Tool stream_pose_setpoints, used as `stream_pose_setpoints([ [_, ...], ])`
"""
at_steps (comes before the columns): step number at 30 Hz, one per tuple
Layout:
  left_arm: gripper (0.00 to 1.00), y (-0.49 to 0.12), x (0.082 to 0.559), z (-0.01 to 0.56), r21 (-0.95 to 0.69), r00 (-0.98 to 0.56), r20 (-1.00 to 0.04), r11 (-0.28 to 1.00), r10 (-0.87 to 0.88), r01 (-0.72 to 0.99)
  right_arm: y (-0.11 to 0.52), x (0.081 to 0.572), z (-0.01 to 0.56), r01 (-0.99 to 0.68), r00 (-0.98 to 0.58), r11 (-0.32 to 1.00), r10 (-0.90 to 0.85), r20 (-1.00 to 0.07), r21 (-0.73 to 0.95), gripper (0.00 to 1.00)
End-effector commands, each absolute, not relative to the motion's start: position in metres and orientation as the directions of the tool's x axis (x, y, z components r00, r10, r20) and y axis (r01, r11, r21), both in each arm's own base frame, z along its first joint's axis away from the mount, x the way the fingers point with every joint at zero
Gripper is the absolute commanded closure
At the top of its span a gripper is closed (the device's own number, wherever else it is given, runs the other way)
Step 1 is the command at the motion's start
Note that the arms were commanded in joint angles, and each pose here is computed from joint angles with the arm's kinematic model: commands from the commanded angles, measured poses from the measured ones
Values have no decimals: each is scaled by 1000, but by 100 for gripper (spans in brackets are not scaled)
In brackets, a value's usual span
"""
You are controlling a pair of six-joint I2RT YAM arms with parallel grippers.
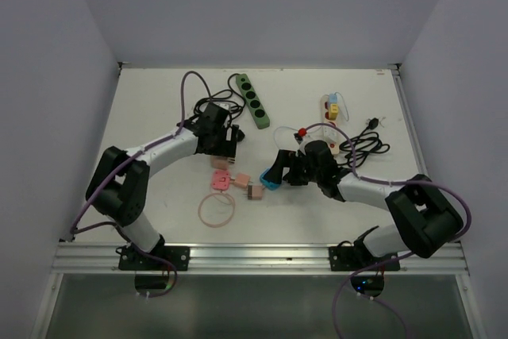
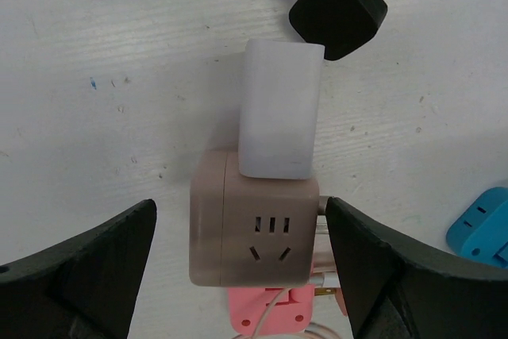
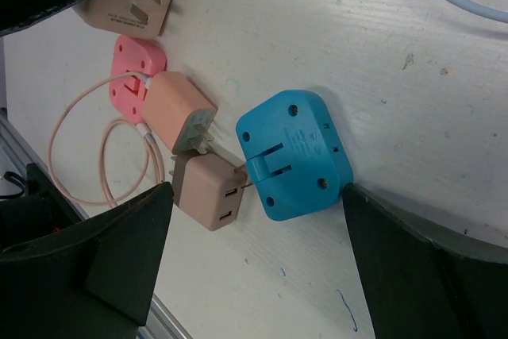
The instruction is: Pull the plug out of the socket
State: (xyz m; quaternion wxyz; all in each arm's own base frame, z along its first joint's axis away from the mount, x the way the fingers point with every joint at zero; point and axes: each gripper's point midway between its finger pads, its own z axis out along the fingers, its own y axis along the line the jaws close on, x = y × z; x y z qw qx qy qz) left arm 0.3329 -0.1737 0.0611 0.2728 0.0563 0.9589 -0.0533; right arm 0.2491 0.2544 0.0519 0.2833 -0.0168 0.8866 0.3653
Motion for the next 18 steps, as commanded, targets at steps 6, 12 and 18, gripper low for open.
stream_pose_setpoints([
  [6, 15, -172, 345, 55, -19, -854, -509, 991, 106, 135, 251, 259, 72, -293, -789, 742, 168, -591, 602, 8],
  [12, 34, -174, 346, 45, -32, -862, -498, 992, 92, 124, 253, 258, 73, -301, -790, 737, 163, -591, 605, 8],
  [18, 62, -179, 350, 64, -62, -830, -551, 987, 90, 147, 253, 259, 87, -346, -765, 731, 143, -627, 589, 8],
])
